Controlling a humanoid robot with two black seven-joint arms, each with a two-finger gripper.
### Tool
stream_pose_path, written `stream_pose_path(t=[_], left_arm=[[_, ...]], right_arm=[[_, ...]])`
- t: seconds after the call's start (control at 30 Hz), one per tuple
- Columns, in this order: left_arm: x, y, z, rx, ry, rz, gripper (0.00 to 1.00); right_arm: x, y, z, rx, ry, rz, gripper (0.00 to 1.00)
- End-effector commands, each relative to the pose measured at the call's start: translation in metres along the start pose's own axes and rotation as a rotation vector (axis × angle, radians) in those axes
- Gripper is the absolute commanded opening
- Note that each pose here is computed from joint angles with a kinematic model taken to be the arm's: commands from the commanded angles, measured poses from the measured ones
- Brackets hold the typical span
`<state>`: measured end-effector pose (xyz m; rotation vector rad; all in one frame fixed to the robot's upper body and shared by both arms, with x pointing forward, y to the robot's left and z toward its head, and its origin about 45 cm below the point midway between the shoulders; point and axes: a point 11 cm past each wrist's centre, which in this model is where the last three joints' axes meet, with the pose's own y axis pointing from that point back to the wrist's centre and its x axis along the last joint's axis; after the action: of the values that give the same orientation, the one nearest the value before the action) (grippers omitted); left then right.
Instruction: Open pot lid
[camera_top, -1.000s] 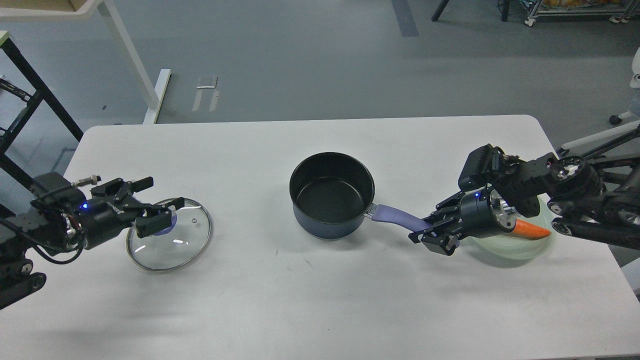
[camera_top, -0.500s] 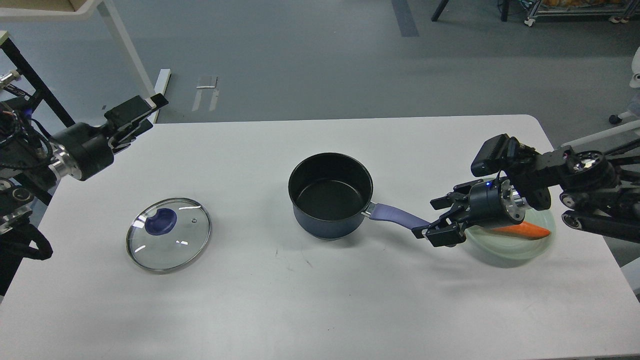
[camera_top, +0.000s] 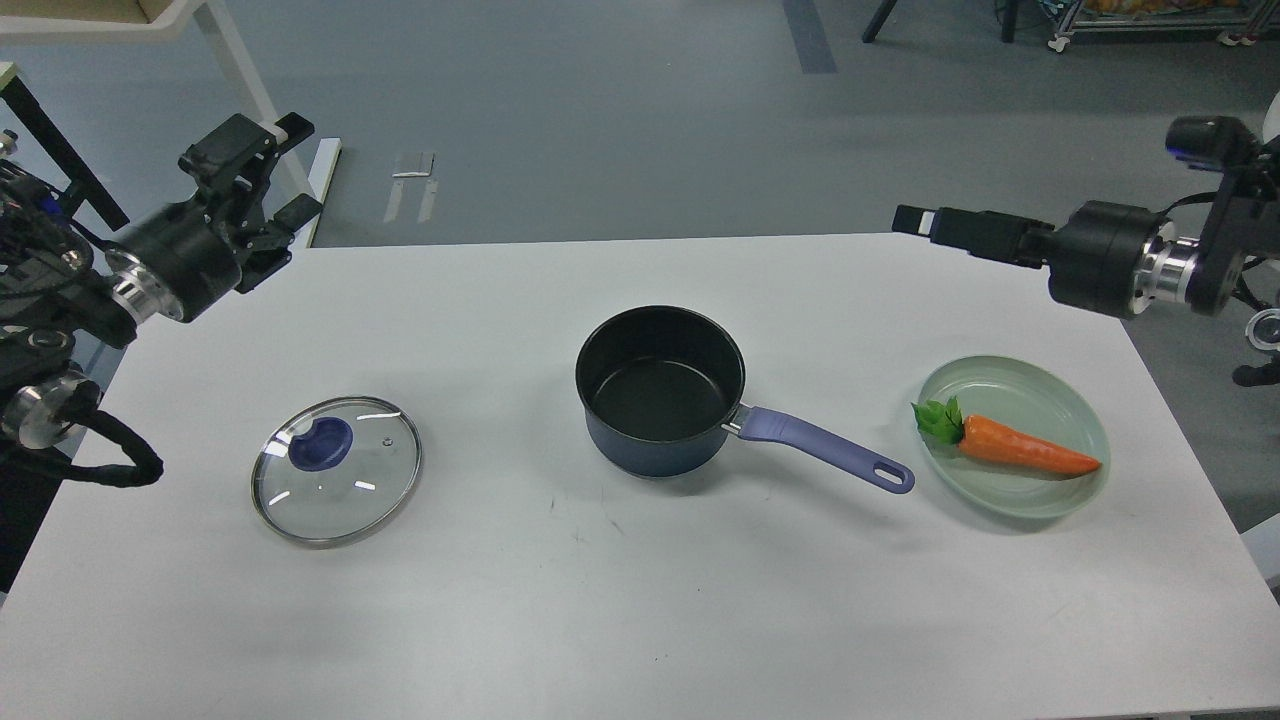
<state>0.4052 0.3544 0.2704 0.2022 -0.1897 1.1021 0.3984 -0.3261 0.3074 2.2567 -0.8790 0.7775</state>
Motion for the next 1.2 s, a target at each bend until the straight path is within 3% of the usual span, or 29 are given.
stream_pose_path(t=[0.0,0.2,0.43,0.63,0.87,1.17], left_arm=[[-0.013,-0.01,-0.004,-0.014,0.036,-0.009,0.99],[-0.016,-0.028,-0.018,-0.059,0.222,0.098,0.99],[-0.043,-0.04,-0.041,-0.091,0.429,0.141,0.99],[-0.083,-0.033,-0.078,0.036,0.69,0.048,0.99],[-0.085,-0.021,-0.079,-0.017,0.771,-0.027,0.99],[-0.077,-0.022,-0.069,-0.081,0.78,-0.015,0.99]], right_arm=[[0.013,0.011,0.013,0.015,-0.298,0.186,0.98],[0.019,0.021,0.039,0.028,-0.687,0.408,0.99],[-0.011,0.003,0.061,0.041,-1.033,0.496,0.99],[-0.062,-0.019,0.056,0.203,-1.275,0.316,1.0],[-0.094,-0.018,0.063,0.229,-1.356,0.203,1.0],[-0.088,-0.025,0.055,0.267,-1.358,0.207,1.0]])
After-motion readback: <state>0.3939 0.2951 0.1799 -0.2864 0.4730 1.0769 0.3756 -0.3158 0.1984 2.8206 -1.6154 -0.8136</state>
